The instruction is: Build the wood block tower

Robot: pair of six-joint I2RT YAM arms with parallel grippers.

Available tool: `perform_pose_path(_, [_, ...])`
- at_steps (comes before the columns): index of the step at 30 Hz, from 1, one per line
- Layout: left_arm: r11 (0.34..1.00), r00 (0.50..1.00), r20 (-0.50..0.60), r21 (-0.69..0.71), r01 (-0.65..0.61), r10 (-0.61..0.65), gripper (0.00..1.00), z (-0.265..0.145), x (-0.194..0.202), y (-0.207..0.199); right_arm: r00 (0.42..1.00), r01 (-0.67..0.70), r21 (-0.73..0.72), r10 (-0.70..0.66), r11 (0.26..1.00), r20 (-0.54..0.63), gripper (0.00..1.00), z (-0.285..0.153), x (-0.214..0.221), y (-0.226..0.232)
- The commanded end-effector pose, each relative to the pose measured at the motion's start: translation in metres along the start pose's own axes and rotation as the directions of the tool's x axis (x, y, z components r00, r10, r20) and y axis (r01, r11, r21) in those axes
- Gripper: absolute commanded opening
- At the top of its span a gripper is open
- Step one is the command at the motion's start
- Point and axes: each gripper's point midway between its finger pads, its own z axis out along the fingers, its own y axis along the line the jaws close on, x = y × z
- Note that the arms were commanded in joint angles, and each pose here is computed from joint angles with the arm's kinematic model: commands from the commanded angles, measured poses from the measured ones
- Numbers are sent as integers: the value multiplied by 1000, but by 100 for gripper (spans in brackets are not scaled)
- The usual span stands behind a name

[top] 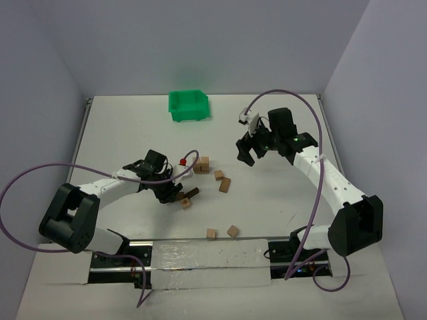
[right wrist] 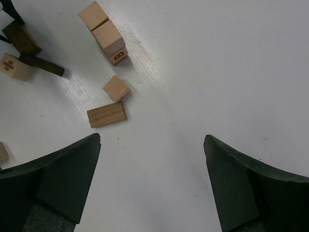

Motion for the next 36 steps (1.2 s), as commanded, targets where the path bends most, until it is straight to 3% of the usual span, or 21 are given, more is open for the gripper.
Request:
perform_pose_path(1, [1000,999,45,-16,-23,23,48,1,-9,3,999,14,14,-15,1000,52,94,-5,-11,-4])
perform_pose_path(5, [998,996,61,6,-62,61,46,-1,-9,-3,999,14,10,-15,1000,50,94,-4,-10,-4])
perform_pose_path(8, [994,991,80,27,-109,107,39,-5,-12,-8,999,16,10,-16,1000,48,94,-5,-8,-4])
perform_pose_path(10, [989,985,91,28,-148,145,23,-9,-14,-8,999,15,9,-16,1000,40,94,-5,-4,-3])
perform_pose_path(11, [987,983,97,22,-160,157,10,-11,-16,-6,999,17,10,-17,1000,37,94,-5,-1,-3])
perform_pose_path(13, [987,981,112,13,-160,158,1,-17,-20,1,999,13,13,-14,1000,31,94,-6,4,-3])
perform_pose_path(22, [981,966,178,21,-193,187,0,-47,-46,34,999,-28,28,28,999,29,94,-14,20,-12])
perform_pose_path(28, [940,922,202,11,-340,331,0,-85,-93,58,997,-70,32,69,997,33,94,-15,29,-19])
perform_pose_path(36, [920,900,265,89,-381,347,0,-88,-140,73,994,-99,29,97,995,46,94,-15,32,-24])
